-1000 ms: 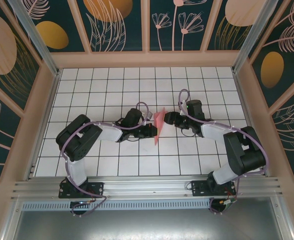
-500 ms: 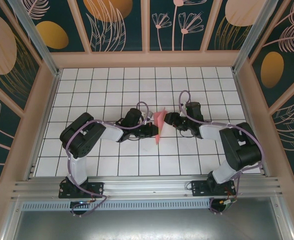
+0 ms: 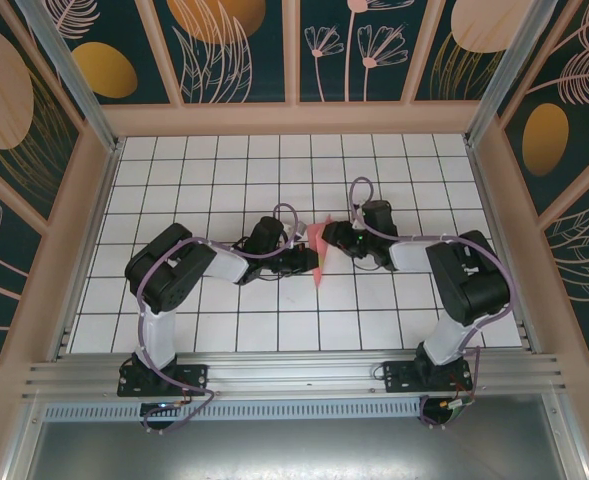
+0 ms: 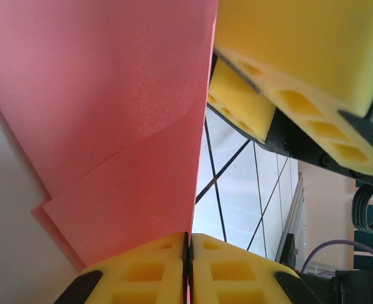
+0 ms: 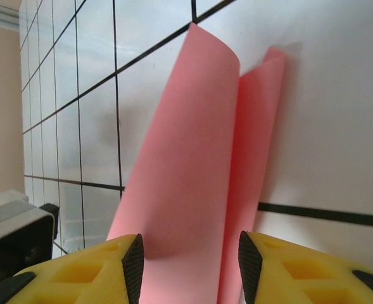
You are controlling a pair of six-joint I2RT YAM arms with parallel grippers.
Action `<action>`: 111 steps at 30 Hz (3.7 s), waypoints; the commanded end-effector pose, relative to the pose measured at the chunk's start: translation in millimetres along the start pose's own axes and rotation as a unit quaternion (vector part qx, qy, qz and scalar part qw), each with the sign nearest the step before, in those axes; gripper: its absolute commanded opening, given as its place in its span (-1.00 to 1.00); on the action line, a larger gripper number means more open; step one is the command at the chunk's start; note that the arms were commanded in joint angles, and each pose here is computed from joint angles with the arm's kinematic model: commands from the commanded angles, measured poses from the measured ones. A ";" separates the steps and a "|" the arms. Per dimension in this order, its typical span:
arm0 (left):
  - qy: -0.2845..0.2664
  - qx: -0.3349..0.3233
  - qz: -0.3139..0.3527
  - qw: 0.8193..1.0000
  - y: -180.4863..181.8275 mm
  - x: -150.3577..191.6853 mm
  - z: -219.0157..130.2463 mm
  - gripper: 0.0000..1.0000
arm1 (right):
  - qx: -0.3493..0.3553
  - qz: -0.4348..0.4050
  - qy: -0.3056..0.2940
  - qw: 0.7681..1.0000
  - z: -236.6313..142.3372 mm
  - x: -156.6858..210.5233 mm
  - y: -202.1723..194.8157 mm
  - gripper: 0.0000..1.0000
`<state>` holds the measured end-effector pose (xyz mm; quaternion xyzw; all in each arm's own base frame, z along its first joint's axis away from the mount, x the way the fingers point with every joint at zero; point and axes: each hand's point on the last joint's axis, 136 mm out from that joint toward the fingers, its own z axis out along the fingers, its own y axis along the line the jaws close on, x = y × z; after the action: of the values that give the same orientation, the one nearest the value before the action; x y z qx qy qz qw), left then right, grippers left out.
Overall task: Fold a paper plane with a square sheet of paper (fold left side to right side)
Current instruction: Fold the wing for the fifth time at the center of the table.
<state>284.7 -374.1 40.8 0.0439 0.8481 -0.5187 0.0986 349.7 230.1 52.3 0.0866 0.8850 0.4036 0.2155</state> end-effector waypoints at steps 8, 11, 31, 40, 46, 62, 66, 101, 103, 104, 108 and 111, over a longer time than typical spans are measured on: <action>-0.011 -0.001 0.001 1.000 1.6 -9.3 0.6 -0.70 | 0.056 0.020 0.036 0.998 20.6 9.7 -17.4 -0.16; -0.013 -0.009 0.004 1.000 3.2 -10.3 -0.3 -0.61 | 0.064 0.025 0.043 0.997 23.8 14.1 -22.5 -0.16; -0.032 -0.035 0.016 0.999 11.2 -23.4 -12.0 -0.90 | 0.035 -0.004 0.020 0.999 14.8 0.1 -3.6 -0.08; -0.034 -0.031 0.019 0.999 8.3 -24.9 -13.5 -0.92 | -0.026 -0.007 -0.010 1.000 -3.9 -21.8 22.2 0.42; -0.034 -0.036 0.018 0.999 10.4 -24.4 -13.5 -0.91 | -0.015 0.005 -0.008 1.000 5.2 -29.9 20.9 0.47; -0.033 -0.045 0.021 0.998 13.1 -24.6 -13.7 -0.91 | 0.011 0.013 0.018 1.000 30.0 -33.0 12.6 0.47; -0.034 -0.044 0.022 0.998 12.5 -25.4 -13.8 -0.91 | 0.018 0.013 0.022 1.000 33.4 -32.5 9.8 0.47; -0.027 -0.059 0.033 0.997 20.3 -30.1 -20.9 -0.88 | 0.090 -0.009 0.083 0.992 56.0 -11.8 -13.7 0.50; -0.026 -0.059 0.032 0.997 21.2 -29.3 -20.3 -0.88 | 0.078 -0.016 0.078 0.994 54.9 -14.7 -7.4 0.50; -0.026 -0.059 0.031 0.997 21.6 -29.3 -20.3 -0.89 | 0.072 -0.021 0.071 0.995 53.1 -17.9 -3.3 0.50; -0.025 -0.055 0.032 0.998 20.7 -28.4 -20.2 -0.89 | 0.055 -0.049 0.034 0.997 37.4 -37.2 19.3 0.50; -0.025 -0.053 0.031 0.998 20.1 -28.7 -20.0 -0.89 | 0.056 -0.062 0.004 0.997 20.5 -49.8 30.7 0.51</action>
<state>307.4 -347.1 32.0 0.0445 0.8766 -0.4627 0.1247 396.0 250.6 45.5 0.0617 0.9218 0.3399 0.1761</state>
